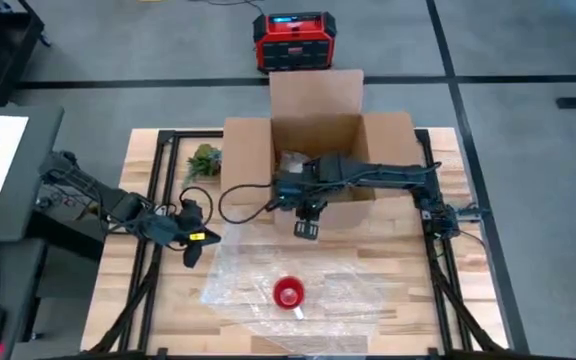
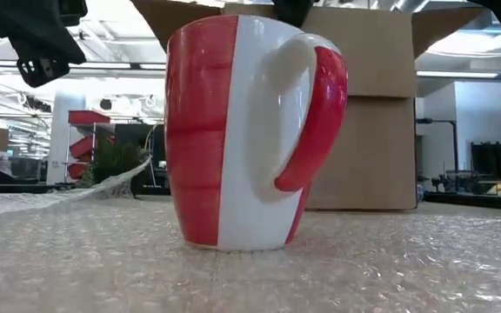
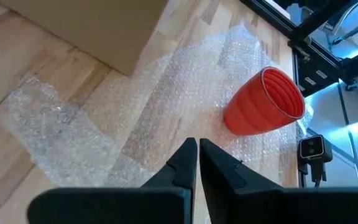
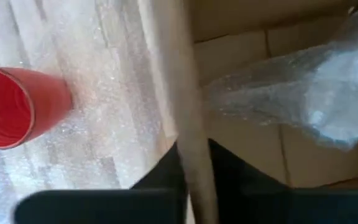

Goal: Wrap mug
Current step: Wrap the red mug in the bubble wrap

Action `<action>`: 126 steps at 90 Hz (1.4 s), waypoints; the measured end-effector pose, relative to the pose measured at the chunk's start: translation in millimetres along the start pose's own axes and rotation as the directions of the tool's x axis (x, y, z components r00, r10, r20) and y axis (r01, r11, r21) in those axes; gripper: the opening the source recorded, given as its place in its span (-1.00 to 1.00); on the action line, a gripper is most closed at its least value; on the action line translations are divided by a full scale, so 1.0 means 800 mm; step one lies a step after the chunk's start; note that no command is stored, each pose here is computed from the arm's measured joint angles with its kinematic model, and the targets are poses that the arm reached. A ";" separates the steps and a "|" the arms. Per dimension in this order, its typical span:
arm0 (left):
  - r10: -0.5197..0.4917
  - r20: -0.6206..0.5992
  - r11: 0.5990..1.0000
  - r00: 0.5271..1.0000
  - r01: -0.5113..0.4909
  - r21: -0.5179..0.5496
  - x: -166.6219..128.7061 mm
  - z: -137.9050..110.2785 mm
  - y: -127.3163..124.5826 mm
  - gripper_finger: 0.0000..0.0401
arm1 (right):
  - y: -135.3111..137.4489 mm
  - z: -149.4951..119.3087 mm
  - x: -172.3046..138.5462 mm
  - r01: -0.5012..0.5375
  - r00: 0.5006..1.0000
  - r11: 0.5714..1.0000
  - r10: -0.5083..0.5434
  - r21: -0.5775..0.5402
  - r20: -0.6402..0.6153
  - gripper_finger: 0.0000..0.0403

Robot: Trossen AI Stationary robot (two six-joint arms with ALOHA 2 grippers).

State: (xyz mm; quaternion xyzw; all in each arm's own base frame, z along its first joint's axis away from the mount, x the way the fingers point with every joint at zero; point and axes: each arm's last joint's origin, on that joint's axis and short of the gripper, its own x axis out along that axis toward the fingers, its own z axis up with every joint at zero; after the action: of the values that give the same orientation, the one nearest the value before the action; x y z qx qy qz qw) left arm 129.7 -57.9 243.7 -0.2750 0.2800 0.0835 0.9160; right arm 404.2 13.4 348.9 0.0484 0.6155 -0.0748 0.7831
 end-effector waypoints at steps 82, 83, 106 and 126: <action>0.046 0.033 0.997 0.998 -0.044 -0.058 0.000 0.000 0.003 -1.00 | -0.097 -0.012 -0.021 0.134 0.991 0.980 -0.133 -0.146 0.016 -1.00; 0.049 0.035 0.997 0.998 -0.047 -0.062 0.000 0.000 0.003 -1.00 | -0.098 -0.013 -0.018 0.135 0.991 0.979 -0.135 -0.151 0.010 -1.00; 0.087 0.016 0.980 0.996 -0.082 -0.180 0.000 -0.003 0.007 -1.00 | -0.116 -0.014 0.002 0.106 0.993 0.974 -0.115 -0.198 -0.032 -0.98; 0.101 0.031 0.976 0.994 -0.093 -0.197 0.000 -0.002 0.008 -1.00 | -0.120 -0.019 0.002 0.092 0.992 0.981 -0.105 -0.170 -0.073 -0.74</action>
State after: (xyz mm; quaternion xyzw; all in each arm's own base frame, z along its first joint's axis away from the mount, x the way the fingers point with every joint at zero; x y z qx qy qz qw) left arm 126.6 -53.5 239.7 -0.3475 0.2648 0.1609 0.8850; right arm 373.4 -78.6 345.1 -0.0446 0.6528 -0.0598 0.7538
